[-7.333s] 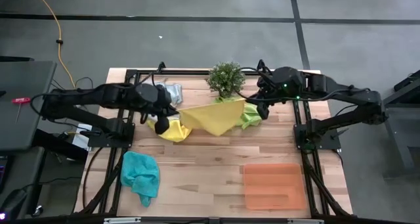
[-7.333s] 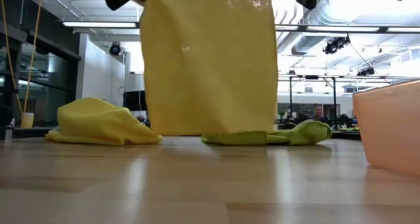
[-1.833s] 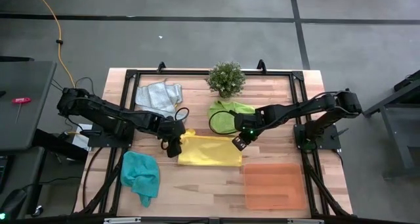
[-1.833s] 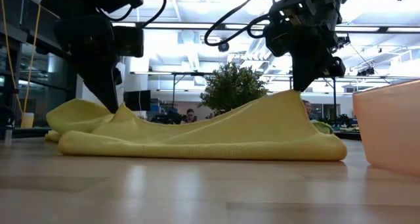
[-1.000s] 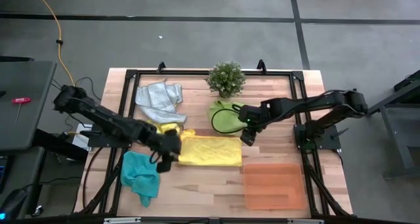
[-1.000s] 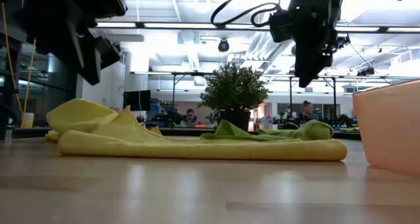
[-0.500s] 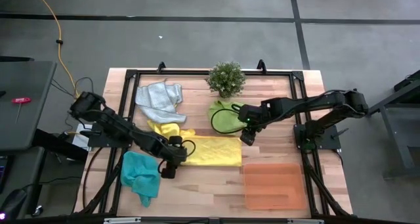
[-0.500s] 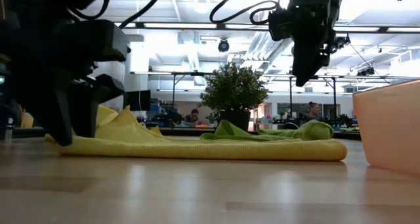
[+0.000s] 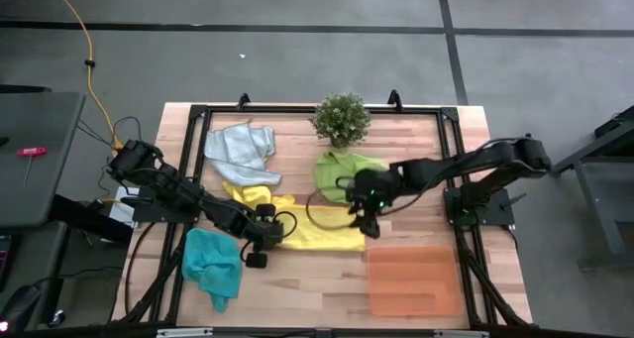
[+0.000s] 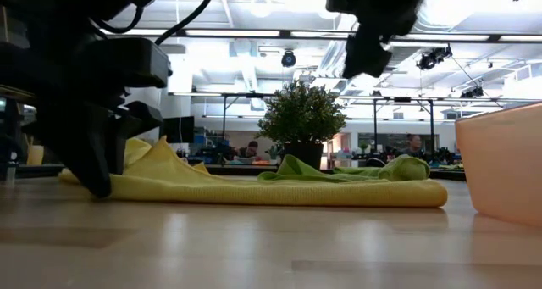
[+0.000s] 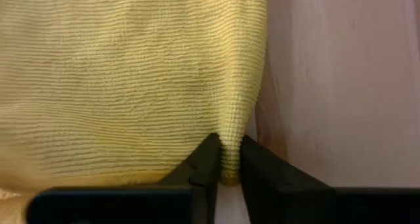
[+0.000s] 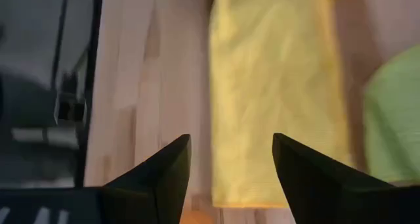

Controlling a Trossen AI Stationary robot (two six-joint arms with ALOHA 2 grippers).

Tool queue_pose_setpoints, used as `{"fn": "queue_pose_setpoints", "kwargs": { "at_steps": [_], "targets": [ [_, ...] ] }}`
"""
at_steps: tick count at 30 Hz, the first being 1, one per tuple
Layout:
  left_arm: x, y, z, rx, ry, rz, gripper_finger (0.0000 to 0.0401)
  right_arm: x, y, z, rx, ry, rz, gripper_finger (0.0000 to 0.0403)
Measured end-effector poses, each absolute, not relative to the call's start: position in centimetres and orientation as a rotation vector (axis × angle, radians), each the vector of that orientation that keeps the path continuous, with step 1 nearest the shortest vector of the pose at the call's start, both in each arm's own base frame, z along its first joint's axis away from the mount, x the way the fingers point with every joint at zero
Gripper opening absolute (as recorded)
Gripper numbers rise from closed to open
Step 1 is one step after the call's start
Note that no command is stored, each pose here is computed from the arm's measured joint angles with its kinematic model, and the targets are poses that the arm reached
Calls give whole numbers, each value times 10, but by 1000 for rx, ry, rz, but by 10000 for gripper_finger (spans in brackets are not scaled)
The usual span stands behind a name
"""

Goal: Fold microfiber towels
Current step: Fold the right yellow microfiber towel

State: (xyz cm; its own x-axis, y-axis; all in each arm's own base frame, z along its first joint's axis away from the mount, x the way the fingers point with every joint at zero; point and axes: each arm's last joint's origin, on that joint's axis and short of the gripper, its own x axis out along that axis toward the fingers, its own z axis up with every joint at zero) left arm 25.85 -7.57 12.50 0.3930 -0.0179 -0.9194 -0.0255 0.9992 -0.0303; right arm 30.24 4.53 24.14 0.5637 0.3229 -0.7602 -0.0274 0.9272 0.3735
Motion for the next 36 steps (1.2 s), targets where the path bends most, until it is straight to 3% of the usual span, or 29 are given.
{"fn": "queue_pose_setpoints", "kwargs": {
  "at_steps": [3,9,20,30,36],
  "targets": [
    [258,-76,125,-47,1167,7,8,310,63,226,271,1024,263,206],
    [258,-76,125,-67,1169,19,8,329,96,201,157,1146,331,206],
    [258,-76,124,-109,1168,46,2,351,128,172,67,1411,159,206],
    [259,-76,124,-146,1158,62,1,355,129,152,95,1520,65,206],
    [260,-76,125,-186,1149,72,1,357,130,142,105,1546,36,173]
  ]
}}
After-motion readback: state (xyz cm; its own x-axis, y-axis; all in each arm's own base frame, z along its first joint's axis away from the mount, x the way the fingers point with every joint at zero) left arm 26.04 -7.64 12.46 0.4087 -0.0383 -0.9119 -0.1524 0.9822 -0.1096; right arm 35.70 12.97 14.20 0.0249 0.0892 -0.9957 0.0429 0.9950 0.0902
